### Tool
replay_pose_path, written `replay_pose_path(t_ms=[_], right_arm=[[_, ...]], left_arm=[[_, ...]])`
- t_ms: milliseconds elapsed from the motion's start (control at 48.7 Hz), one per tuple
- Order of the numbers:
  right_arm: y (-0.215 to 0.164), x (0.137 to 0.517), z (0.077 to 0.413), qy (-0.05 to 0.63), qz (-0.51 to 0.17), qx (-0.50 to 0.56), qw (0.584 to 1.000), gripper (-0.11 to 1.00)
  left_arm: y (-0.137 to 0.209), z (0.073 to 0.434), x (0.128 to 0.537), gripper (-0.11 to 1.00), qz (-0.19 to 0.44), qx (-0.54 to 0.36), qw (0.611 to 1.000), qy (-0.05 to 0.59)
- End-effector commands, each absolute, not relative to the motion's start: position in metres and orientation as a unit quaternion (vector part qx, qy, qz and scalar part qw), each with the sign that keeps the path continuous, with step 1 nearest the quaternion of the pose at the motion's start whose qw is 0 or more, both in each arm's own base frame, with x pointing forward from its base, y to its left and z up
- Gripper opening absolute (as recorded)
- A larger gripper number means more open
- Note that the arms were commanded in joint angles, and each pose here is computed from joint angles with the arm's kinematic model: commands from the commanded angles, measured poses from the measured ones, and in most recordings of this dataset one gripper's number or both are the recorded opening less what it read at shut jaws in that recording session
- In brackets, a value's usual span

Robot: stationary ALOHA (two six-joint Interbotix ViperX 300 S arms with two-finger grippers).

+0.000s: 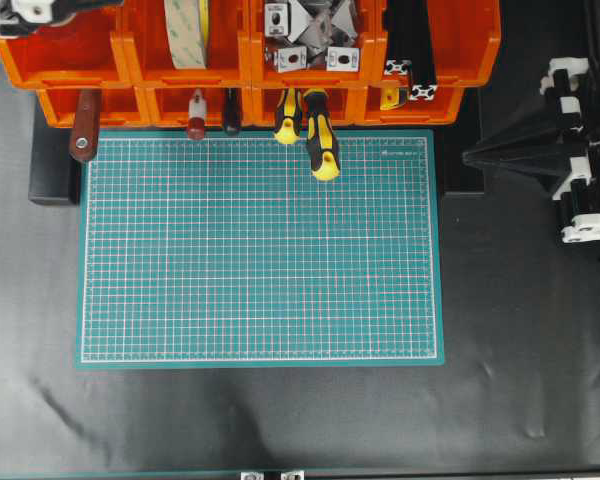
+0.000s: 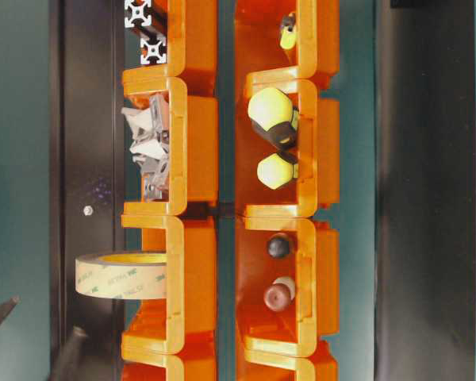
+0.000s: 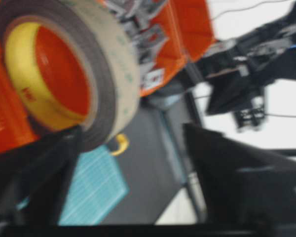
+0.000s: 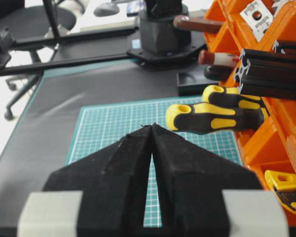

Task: Pick foam from container rack with left arm.
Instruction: 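Move the left gripper up and over to the tape roll in the top-left bin, then close the left gripper on the tape roll's rim and lift it out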

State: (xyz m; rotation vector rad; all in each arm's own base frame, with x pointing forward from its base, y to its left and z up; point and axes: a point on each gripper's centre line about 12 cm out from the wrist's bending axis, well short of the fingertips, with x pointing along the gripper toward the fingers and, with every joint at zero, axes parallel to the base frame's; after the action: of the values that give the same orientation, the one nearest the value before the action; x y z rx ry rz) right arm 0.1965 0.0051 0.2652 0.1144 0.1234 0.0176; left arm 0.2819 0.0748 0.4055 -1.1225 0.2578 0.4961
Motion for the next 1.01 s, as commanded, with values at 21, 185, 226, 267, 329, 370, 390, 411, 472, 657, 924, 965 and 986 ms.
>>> replay_pose_path(t_ms=[21, 185, 226, 267, 329, 370, 390, 411, 472, 657, 924, 965, 986], right_arm=[[0.005, 0.199, 0.274, 0.052, 0.01, 0.055, 0.997, 0.0], [0.005, 0.199, 0.274, 0.051, 0.01, 0.056, 0.997, 0.0], [0.005, 0.199, 0.275, 0.05, 0.01, 0.056, 0.997, 0.0], [0.005, 0.199, 0.275, 0.049, 0.01, 0.057, 0.997, 0.0], [0.005, 0.199, 0.274, 0.049, 0.01, 0.056, 0.997, 0.0], [0.005, 0.199, 0.274, 0.05, 0.01, 0.056, 0.997, 0.0], [0.005, 0.199, 0.275, 0.049, 0.01, 0.056, 0.997, 0.0], [0.005, 0.199, 0.274, 0.05, 0.01, 0.056, 0.997, 0.0], [0.005, 0.199, 0.274, 0.049, 0.01, 0.056, 0.997, 0.0], [0.005, 0.199, 0.274, 0.05, 0.01, 0.055, 0.997, 0.0], [0.005, 0.199, 0.273, 0.052, 0.01, 0.055, 0.997, 0.0], [0.005, 0.198, 0.273, 0.051, 0.01, 0.056, 0.997, 0.0], [0.005, 0.199, 0.273, 0.052, 0.01, 0.055, 0.997, 0.0]], left_arm=[[0.076, 0.419, 0.283, 0.89, 0.234, -0.527, 0.809, 0.118], [0.081, 0.43, 0.283, 0.87, 0.236, -0.54, 0.801, 0.099], [0.083, 0.43, 0.284, 0.87, 0.24, -0.548, 0.796, 0.096], [0.085, 0.429, 0.285, 0.87, 0.244, -0.556, 0.789, 0.094], [0.087, 0.427, 0.287, 0.87, 0.248, -0.565, 0.781, 0.094], [0.088, 0.424, 0.289, 0.87, 0.251, -0.567, 0.779, 0.097], [0.088, 0.423, 0.291, 0.87, 0.253, -0.569, 0.777, 0.097], [0.088, 0.421, 0.292, 0.87, 0.253, -0.57, 0.775, 0.099], [0.089, 0.417, 0.295, 0.87, 0.258, -0.572, 0.772, 0.105], [0.096, 0.409, 0.308, 0.87, 0.271, -0.587, 0.755, 0.108], [0.102, 0.404, 0.324, 0.87, 0.266, -0.593, 0.754, 0.098], [0.103, 0.403, 0.327, 0.87, 0.265, -0.593, 0.754, 0.096], [0.102, 0.405, 0.328, 0.87, 0.263, -0.594, 0.755, 0.094]])
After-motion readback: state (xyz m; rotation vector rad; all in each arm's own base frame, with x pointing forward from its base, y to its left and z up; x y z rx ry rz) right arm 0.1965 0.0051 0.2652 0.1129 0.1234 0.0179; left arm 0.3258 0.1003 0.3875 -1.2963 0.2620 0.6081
